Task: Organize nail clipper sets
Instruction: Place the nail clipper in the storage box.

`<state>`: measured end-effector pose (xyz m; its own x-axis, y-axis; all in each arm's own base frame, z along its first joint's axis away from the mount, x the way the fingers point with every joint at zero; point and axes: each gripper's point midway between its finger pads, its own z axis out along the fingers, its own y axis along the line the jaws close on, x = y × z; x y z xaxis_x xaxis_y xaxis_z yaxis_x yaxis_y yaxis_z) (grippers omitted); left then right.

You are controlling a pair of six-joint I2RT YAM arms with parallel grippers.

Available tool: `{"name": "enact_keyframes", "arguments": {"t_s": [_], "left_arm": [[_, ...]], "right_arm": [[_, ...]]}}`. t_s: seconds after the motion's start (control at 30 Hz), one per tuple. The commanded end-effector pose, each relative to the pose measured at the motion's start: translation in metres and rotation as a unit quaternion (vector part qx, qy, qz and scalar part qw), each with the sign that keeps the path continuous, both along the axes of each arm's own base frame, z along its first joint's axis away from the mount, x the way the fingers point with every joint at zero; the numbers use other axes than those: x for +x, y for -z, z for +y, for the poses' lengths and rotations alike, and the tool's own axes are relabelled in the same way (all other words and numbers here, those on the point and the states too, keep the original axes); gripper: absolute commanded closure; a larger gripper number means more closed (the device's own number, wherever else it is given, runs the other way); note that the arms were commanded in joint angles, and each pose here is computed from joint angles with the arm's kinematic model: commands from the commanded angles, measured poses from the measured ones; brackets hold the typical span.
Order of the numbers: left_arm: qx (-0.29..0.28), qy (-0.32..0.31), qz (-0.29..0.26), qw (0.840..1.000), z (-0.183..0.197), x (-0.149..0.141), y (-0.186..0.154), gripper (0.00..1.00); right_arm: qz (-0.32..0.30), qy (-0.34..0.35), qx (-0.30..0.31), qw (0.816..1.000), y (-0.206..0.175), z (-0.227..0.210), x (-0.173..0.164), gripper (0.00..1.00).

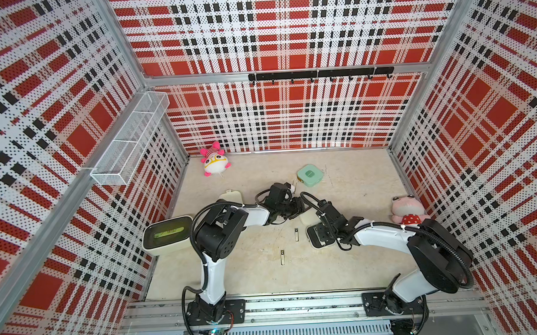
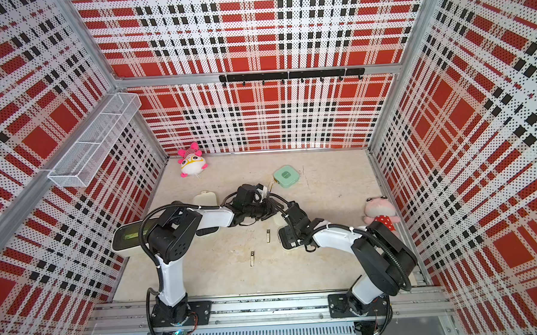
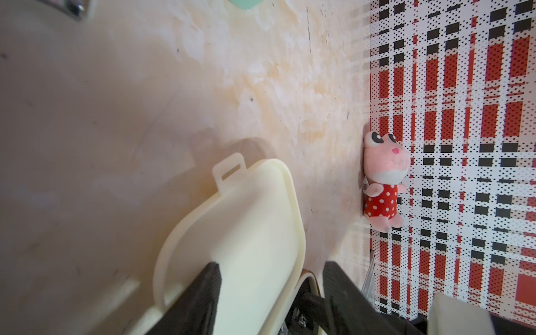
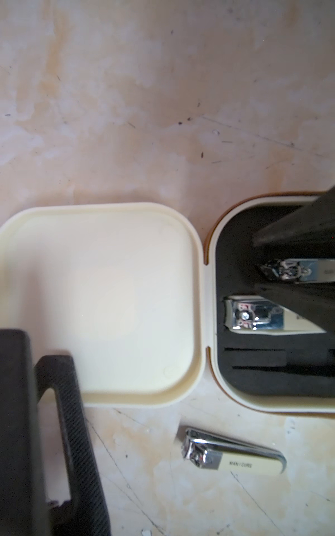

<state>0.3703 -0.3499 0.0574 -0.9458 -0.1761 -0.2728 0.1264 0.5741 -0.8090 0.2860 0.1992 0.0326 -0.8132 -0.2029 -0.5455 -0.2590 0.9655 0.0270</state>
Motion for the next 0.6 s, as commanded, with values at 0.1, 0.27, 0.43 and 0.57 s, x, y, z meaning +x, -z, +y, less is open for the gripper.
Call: {"name": "enact_keyframes", "arguments": {"t_s": [0.1,0.27,0.43,0.57], "left_arm": [[0.001,0.002,-0.005,1.0,0.002,0.002,0.005,0.39],[0.001,0.003,-0.005,1.0,0.001,0.002,0.005,0.39],[0.001,0.002,-0.004,1.0,0.002,0.002,0.005,0.39],[0.002,0.003,-0.003,1.0,0.002,0.001,0.007,0.39]], "right_arm": [[0.003,0.006,-0.006,1.0,-0.001,-0.002,0.002,0.68],[-0.008,0.011,-0.009,1.0,-0.009,-0.001,0.008,0.67],[-0.019,0.016,-0.008,1.0,-0.017,0.0,0.014,0.68],[-0.024,0.018,-0.008,1.0,-0.022,0.001,0.016,0.69]]}}
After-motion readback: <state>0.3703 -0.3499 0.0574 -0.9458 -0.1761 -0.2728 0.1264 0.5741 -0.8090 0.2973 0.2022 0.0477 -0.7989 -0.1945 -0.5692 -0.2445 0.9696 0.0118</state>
